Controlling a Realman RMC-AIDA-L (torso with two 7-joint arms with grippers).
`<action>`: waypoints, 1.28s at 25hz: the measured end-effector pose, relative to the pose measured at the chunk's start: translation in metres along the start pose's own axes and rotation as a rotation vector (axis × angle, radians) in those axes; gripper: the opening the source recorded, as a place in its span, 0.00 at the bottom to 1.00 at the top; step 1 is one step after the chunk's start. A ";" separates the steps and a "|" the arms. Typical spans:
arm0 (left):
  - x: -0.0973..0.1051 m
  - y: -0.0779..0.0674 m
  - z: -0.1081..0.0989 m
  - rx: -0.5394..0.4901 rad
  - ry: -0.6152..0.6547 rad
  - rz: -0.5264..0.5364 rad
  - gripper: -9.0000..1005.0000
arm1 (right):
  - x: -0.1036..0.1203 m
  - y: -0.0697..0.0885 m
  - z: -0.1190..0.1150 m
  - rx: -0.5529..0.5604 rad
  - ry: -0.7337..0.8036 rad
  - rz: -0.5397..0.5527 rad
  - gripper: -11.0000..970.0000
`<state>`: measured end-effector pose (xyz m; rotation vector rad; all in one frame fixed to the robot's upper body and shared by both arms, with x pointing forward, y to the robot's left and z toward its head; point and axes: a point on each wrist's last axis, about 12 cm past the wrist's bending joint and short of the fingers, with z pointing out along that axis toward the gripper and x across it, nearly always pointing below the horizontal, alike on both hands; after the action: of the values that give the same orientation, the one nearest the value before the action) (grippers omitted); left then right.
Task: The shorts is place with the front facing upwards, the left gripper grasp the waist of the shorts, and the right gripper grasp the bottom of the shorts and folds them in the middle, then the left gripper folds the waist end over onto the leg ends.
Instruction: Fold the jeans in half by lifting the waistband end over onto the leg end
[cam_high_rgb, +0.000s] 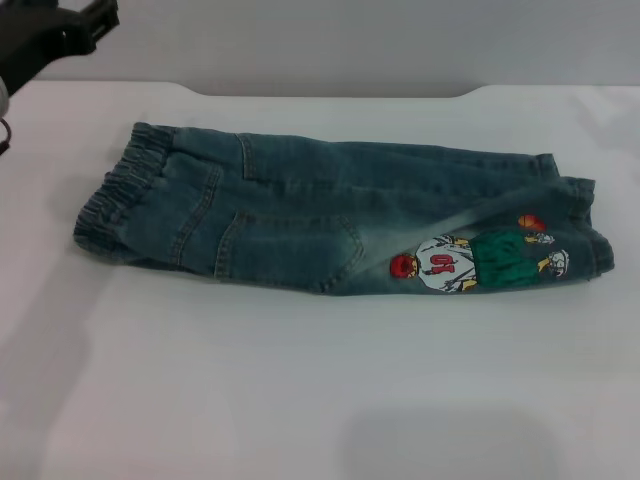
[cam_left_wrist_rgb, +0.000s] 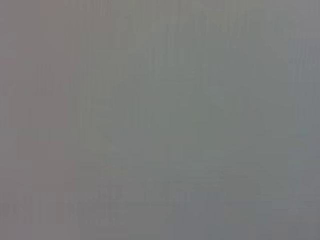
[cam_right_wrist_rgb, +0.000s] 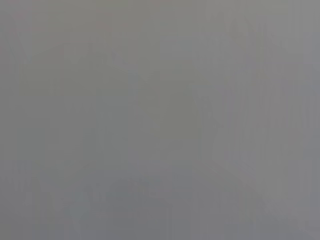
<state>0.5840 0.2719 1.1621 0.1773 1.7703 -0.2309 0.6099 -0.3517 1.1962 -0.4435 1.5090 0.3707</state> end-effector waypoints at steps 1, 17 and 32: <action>0.001 -0.001 0.001 0.004 0.004 0.001 0.68 | 0.004 0.001 -0.001 0.005 -0.005 -0.006 0.46; 0.003 0.016 0.013 0.140 0.160 -0.060 0.68 | 0.013 -0.016 -0.004 0.061 -0.024 0.043 0.46; -0.001 0.079 0.004 0.262 0.645 0.076 0.68 | 0.028 -0.013 0.001 0.069 0.004 0.094 0.46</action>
<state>0.6074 0.3474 1.1578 0.5563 2.3617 -0.3801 0.6181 -0.3632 1.1686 -0.3202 1.5453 0.3901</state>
